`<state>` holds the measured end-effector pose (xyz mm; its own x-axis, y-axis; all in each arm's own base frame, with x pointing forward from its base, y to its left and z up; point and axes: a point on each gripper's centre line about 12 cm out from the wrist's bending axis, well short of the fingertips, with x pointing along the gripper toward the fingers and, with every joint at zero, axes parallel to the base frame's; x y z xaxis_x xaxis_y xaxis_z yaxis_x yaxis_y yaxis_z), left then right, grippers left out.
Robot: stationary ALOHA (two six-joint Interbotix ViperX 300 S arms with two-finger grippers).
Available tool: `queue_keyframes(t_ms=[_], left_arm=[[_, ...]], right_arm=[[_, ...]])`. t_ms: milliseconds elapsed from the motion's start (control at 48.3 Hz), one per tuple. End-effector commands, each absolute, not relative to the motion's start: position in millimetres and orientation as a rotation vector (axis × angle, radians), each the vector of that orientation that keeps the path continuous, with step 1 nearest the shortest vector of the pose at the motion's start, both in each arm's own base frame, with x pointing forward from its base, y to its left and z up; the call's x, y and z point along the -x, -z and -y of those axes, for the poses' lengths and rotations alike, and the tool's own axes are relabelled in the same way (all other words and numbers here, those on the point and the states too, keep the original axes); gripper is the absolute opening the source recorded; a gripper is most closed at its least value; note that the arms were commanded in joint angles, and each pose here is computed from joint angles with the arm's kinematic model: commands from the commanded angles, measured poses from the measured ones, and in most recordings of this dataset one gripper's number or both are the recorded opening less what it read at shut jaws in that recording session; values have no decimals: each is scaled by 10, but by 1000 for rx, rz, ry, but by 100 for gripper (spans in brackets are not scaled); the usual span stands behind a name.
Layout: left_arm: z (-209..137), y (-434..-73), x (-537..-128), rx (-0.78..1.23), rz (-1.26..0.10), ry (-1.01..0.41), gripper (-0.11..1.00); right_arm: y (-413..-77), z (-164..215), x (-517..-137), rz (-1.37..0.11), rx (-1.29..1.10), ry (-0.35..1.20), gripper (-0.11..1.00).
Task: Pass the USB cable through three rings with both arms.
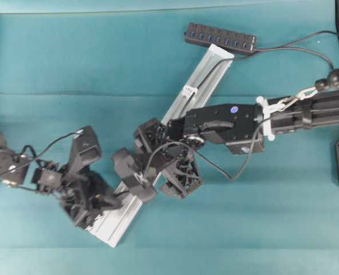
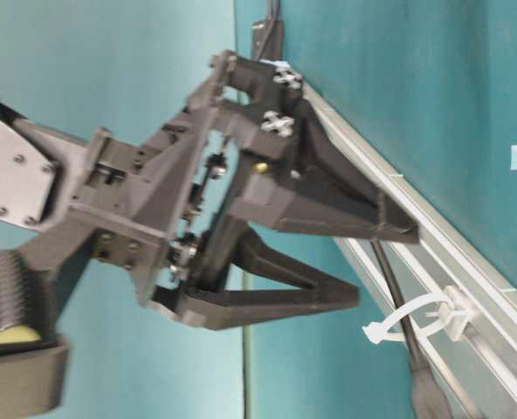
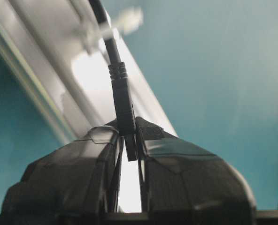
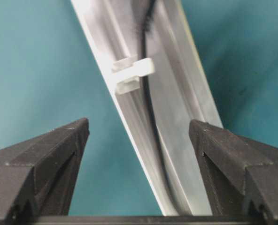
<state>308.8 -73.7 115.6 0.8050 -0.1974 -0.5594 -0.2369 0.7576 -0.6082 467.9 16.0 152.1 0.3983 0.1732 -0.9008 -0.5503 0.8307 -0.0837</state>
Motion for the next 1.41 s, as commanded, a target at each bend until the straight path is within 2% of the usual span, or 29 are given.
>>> queue_keyframes(t_ms=[0, 249, 476, 704, 953, 1388], left_arm=[[803, -1344, -3064, 742, -603, 19, 8], [898, -1523, -2961, 739, -609, 56, 8], [875, -1881, -2808, 743, -583, 74, 8], [812, -2171, -2627, 740, -553, 87, 8], [793, -2274, -2568, 747, -523, 100, 8], [792, -2523, -2592, 711, -451, 140, 8]], right_arm=[[-1623, -130, -4695, -1046, 367, -436, 88], [-1772, -38, -4648, -1031, 318, -386, 88], [-1924, 176, -4507, -1007, 296, -329, 88], [-2177, 392, -4363, -897, 294, -229, 88], [-2400, 599, -4197, -763, 204, -70, 88], [-2384, 592, -3808, -669, 26, 63, 88]])
